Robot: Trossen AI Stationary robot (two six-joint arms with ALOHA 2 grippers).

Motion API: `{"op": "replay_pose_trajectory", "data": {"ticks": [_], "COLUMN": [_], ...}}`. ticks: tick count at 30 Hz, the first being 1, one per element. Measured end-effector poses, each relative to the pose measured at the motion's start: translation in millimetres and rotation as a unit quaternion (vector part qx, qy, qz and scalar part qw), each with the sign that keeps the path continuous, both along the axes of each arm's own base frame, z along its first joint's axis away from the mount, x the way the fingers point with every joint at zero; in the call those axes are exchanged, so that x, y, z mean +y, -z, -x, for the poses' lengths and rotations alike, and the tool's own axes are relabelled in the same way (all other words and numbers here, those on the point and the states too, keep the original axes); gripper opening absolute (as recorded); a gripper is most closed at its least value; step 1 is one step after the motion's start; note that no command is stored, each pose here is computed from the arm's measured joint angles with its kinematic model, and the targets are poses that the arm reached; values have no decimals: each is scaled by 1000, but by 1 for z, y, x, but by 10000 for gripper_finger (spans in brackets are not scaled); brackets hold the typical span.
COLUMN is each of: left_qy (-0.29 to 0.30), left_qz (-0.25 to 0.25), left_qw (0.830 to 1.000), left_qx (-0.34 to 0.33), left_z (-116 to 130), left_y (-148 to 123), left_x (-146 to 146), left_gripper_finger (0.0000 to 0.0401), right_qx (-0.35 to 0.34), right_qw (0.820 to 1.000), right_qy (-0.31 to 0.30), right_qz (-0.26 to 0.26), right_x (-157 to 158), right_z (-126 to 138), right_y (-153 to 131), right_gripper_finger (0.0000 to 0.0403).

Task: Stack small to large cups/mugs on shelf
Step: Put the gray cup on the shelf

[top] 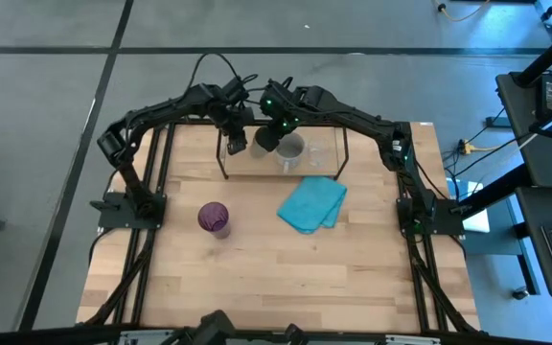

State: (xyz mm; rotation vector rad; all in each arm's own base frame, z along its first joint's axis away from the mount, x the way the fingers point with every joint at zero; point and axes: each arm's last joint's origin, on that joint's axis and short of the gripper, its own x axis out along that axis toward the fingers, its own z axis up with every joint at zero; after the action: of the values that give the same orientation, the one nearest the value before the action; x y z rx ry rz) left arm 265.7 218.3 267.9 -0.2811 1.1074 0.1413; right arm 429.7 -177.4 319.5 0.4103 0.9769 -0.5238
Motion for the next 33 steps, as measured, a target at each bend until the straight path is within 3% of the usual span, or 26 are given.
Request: {"op": "replay_pose_trajectory", "data": {"ticks": [5, 10, 33], "left_qy": [-3, -3, -10], "left_qz": [38, 36, 10], "left_qw": [999, 999, 999], "left_qx": [-12, -6, -49], "left_z": [3, 3, -5], "left_y": [21, 30, 27], "left_x": [-2, -5, 1], "left_gripper_finger": [0, 0, 0], "right_qx": [0, 0, -1], "right_qw": [1000, 1000, 1000], "right_qy": [0, 0, -2], "right_qz": [0, 0, -3], "right_x": [0, 0, -1], "right_z": [0, 0, 1], "right_y": [0, 0, 0], "right_gripper_finger": [22, 22, 22]}}
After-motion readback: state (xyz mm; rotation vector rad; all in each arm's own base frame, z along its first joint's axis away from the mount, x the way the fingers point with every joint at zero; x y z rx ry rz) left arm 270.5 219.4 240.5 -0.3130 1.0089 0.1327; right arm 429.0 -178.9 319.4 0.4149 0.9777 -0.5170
